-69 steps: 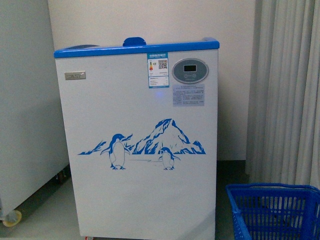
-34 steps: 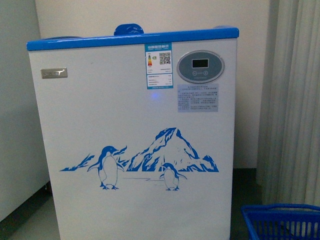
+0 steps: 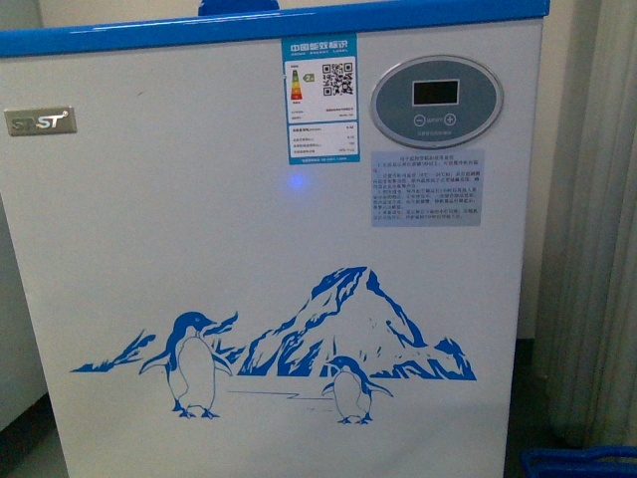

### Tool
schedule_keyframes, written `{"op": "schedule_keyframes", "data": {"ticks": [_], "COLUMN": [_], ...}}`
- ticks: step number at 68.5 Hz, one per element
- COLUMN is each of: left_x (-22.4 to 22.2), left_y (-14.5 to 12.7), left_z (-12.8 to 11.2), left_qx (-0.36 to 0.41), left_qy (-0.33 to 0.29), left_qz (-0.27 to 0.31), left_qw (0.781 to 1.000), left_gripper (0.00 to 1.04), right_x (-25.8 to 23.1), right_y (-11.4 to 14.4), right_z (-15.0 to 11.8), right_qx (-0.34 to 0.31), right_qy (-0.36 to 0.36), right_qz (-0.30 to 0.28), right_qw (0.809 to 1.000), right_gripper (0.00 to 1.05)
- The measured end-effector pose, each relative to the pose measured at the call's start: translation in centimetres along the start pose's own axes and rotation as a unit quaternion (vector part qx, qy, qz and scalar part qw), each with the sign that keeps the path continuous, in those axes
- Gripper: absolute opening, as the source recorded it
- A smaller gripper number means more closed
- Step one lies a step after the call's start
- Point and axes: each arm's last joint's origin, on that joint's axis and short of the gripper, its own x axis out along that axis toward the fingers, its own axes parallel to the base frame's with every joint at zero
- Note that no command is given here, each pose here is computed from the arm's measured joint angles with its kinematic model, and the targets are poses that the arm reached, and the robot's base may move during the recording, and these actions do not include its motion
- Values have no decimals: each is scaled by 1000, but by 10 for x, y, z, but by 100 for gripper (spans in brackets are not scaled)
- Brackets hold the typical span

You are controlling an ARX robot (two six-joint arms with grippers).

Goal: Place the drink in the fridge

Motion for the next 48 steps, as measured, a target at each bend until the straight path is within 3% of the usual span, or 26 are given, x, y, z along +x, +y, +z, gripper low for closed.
{"op": "schedule_keyframes", "data": {"ticks": [2, 5, 14, 22, 29, 48], "left_x": [0, 0, 0, 0, 0, 0], "left_y": [0, 0, 0, 0, 0, 0], "left_z": [0, 0, 0, 0, 0, 0], "left_qx": [0, 0, 0, 0, 0, 0], "left_qy": [0, 0, 0, 0, 0, 0], "left_qz": [0, 0, 0, 0, 0, 0], "left_qw": [1000, 1000, 1000, 1000, 1000, 1000], "left_gripper": [97, 97, 97, 97, 97, 97], "right_x": [1, 8, 46, 81, 112, 158], "right_y": [-2, -9, -34, -56, -73, -85], "right_z": [-1, 0, -22, -48, -85, -191], "right_qx": [15, 22, 21, 8, 6, 44], "right_qy": [66, 196, 320, 362, 412, 521], "right_qz": [-42, -124, -184, -197, -186, -147], "right_qw": [997, 973, 929, 911, 892, 840], "right_gripper": [97, 97, 97, 97, 97, 97]}}
